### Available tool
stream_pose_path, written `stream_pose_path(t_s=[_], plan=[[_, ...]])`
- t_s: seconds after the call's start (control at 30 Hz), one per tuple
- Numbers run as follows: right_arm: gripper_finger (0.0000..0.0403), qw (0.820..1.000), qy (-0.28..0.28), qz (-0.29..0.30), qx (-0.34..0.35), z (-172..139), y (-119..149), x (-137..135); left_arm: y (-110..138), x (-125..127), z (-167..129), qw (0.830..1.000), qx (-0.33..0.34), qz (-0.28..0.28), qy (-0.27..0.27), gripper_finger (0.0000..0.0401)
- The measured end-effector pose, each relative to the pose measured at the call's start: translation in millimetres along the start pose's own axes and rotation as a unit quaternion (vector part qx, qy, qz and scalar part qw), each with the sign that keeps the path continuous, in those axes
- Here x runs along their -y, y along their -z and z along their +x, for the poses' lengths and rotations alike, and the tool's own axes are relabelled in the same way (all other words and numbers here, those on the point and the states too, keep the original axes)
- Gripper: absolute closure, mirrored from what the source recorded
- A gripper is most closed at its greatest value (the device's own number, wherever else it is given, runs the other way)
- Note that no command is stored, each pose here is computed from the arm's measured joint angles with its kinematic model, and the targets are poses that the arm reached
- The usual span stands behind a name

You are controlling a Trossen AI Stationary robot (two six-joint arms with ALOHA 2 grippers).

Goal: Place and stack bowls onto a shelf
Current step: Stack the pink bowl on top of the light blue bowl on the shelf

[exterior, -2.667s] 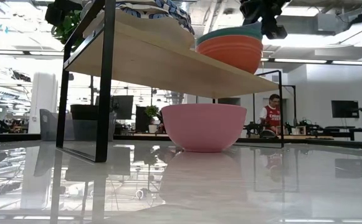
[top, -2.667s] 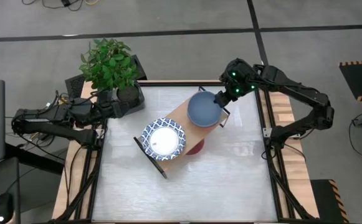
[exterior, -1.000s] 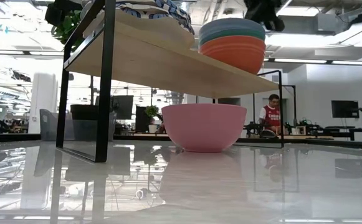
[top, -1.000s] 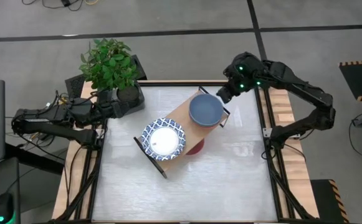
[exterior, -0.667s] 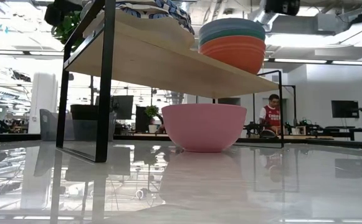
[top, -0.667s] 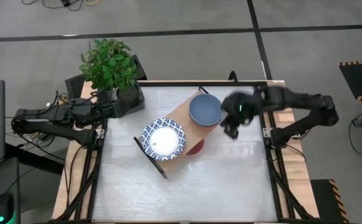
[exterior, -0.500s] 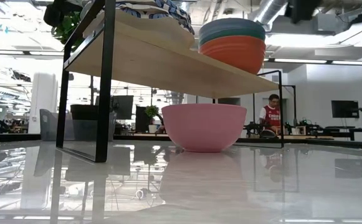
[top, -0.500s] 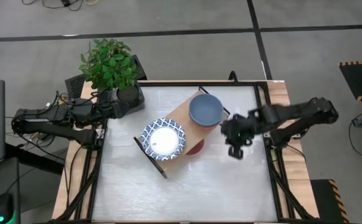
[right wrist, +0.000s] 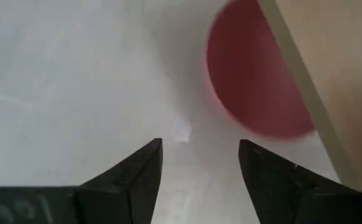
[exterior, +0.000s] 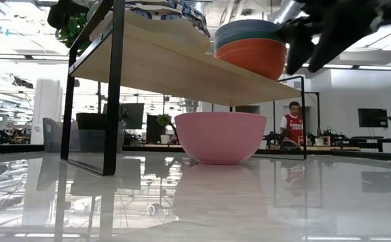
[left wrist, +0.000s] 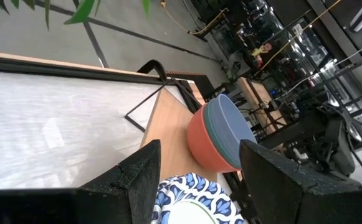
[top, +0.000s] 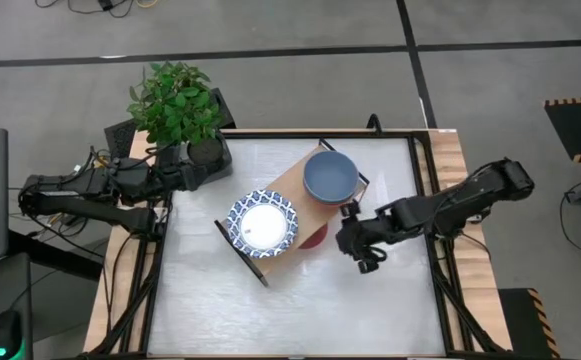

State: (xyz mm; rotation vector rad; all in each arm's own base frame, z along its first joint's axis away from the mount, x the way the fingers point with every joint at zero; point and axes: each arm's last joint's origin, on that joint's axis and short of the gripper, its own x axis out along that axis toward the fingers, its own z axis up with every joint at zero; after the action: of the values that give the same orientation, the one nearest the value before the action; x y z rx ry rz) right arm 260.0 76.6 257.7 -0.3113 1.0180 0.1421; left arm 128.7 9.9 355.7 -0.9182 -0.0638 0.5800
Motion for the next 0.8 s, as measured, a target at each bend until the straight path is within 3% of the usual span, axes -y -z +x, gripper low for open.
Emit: stream_pose_path(t_s=[0.27, 0.43, 0.6, 0.8], plan=[[0.0164, 0.996, 0.004, -0.083, -0.032, 46.0, -6.9, -4.4, 3.1, -5.2, -0.2, 1.000, -0.014, -0.006, -0.024, 0.0200], [0.0164, 0.991, 0.042, -0.111, -0.067, 71.0, -7.2, -7.5, 4.1, -7.0, -0.4, 0.999, -0.019, -0.012, -0.032, 0.0200], [0.0165, 0.987, 0.074, -0.126, -0.066, 77.2, -13.5, -13.9, 4.3, -7.2, -0.3, 0.999, -0.019, -0.013, -0.034, 0.0200], [0.0165, 0.986, 0.074, -0.131, -0.064, 72.1, -13.2, -20.9, 4.3, -7.3, -0.3, 0.999, -0.020, -0.012, -0.034, 0.0200]])
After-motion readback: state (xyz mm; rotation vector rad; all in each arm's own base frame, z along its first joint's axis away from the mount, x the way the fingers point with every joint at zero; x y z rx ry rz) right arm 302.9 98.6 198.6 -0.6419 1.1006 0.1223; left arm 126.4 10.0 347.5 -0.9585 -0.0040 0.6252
